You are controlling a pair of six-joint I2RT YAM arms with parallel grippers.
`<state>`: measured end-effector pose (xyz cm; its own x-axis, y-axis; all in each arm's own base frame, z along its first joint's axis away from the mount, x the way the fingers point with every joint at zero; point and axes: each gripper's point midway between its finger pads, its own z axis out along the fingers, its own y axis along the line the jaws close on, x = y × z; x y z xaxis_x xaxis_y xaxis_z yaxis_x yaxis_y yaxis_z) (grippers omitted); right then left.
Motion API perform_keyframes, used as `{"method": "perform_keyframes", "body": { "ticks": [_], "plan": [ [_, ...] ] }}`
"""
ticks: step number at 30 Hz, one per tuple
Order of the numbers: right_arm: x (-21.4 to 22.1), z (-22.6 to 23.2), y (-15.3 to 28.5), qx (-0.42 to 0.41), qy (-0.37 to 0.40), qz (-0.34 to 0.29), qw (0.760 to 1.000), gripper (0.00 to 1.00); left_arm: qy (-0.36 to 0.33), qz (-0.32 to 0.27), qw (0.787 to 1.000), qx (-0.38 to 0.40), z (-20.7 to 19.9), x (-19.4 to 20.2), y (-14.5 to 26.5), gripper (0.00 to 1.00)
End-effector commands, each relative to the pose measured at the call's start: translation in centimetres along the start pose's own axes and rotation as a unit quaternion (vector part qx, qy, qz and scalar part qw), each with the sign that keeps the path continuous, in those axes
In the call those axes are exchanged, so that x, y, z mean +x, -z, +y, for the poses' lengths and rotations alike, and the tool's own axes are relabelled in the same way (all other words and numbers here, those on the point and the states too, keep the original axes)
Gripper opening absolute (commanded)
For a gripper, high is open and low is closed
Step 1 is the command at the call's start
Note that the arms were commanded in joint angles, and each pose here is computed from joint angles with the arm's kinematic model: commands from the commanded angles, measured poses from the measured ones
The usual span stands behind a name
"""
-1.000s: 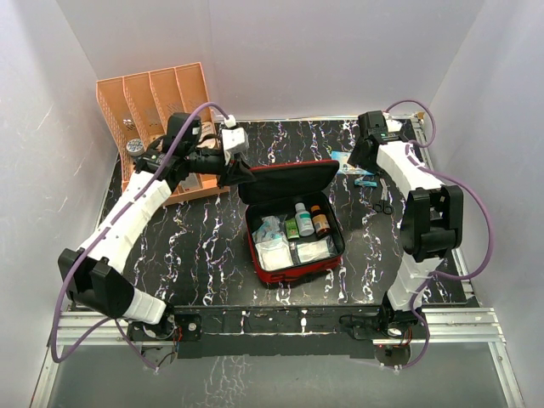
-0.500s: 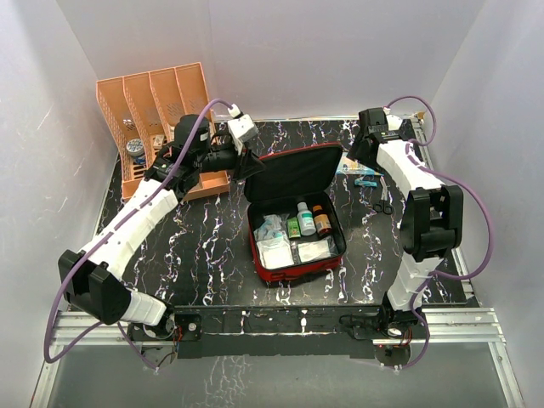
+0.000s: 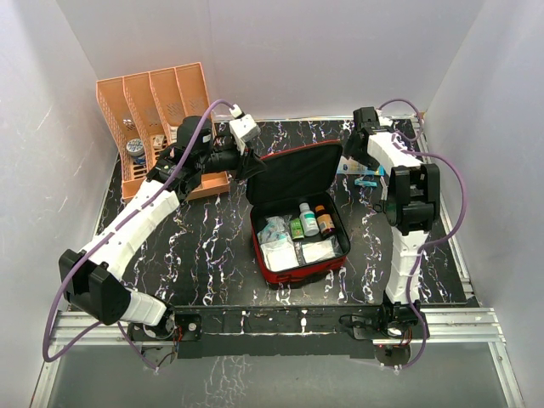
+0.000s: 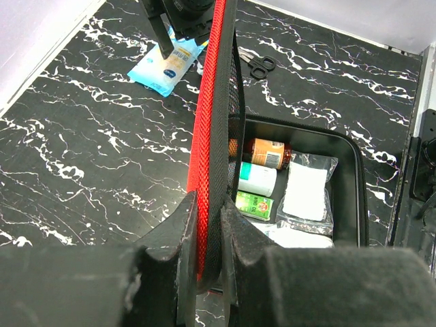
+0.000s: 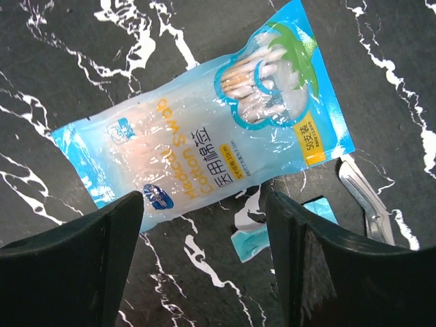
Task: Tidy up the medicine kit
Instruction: Pick up the medical item at the center of the board.
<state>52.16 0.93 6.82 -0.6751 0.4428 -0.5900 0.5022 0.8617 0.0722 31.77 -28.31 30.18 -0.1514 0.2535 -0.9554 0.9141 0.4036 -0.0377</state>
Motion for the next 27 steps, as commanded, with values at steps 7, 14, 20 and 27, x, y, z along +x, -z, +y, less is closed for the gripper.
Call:
{"method": "perform_keyframes", "body": {
  "ticks": [7, 14, 20, 27],
  "plan": [
    [-3.0, 1.1, -0.5, 0.0, -0.219, -0.056, 0.974, 0.71, -0.006, -0.002, 1.0, 0.007, -1.3, -1.0, 0.9, 0.0],
    [-2.0, 1.0, -2.1, 0.023, -0.298, -0.045, 0.953, 0.73, -0.008, -0.006, 1.0, 0.007, -1.9, -1.3, 1.8, 0.0],
    [-0.8, 1.2, -3.8, 0.035, -0.36, -0.024, 0.932, 0.74, -0.01, -0.003, 1.0, 0.004, -2.0, -1.1, 2.1, 0.0],
    [1.8, 1.7, -5.5, 0.033, -0.468, 0.036, 0.883, 0.75, -0.011, -0.001, 1.0, 0.0, -2.0, -0.9, 2.2, 0.0]
  ]
}}
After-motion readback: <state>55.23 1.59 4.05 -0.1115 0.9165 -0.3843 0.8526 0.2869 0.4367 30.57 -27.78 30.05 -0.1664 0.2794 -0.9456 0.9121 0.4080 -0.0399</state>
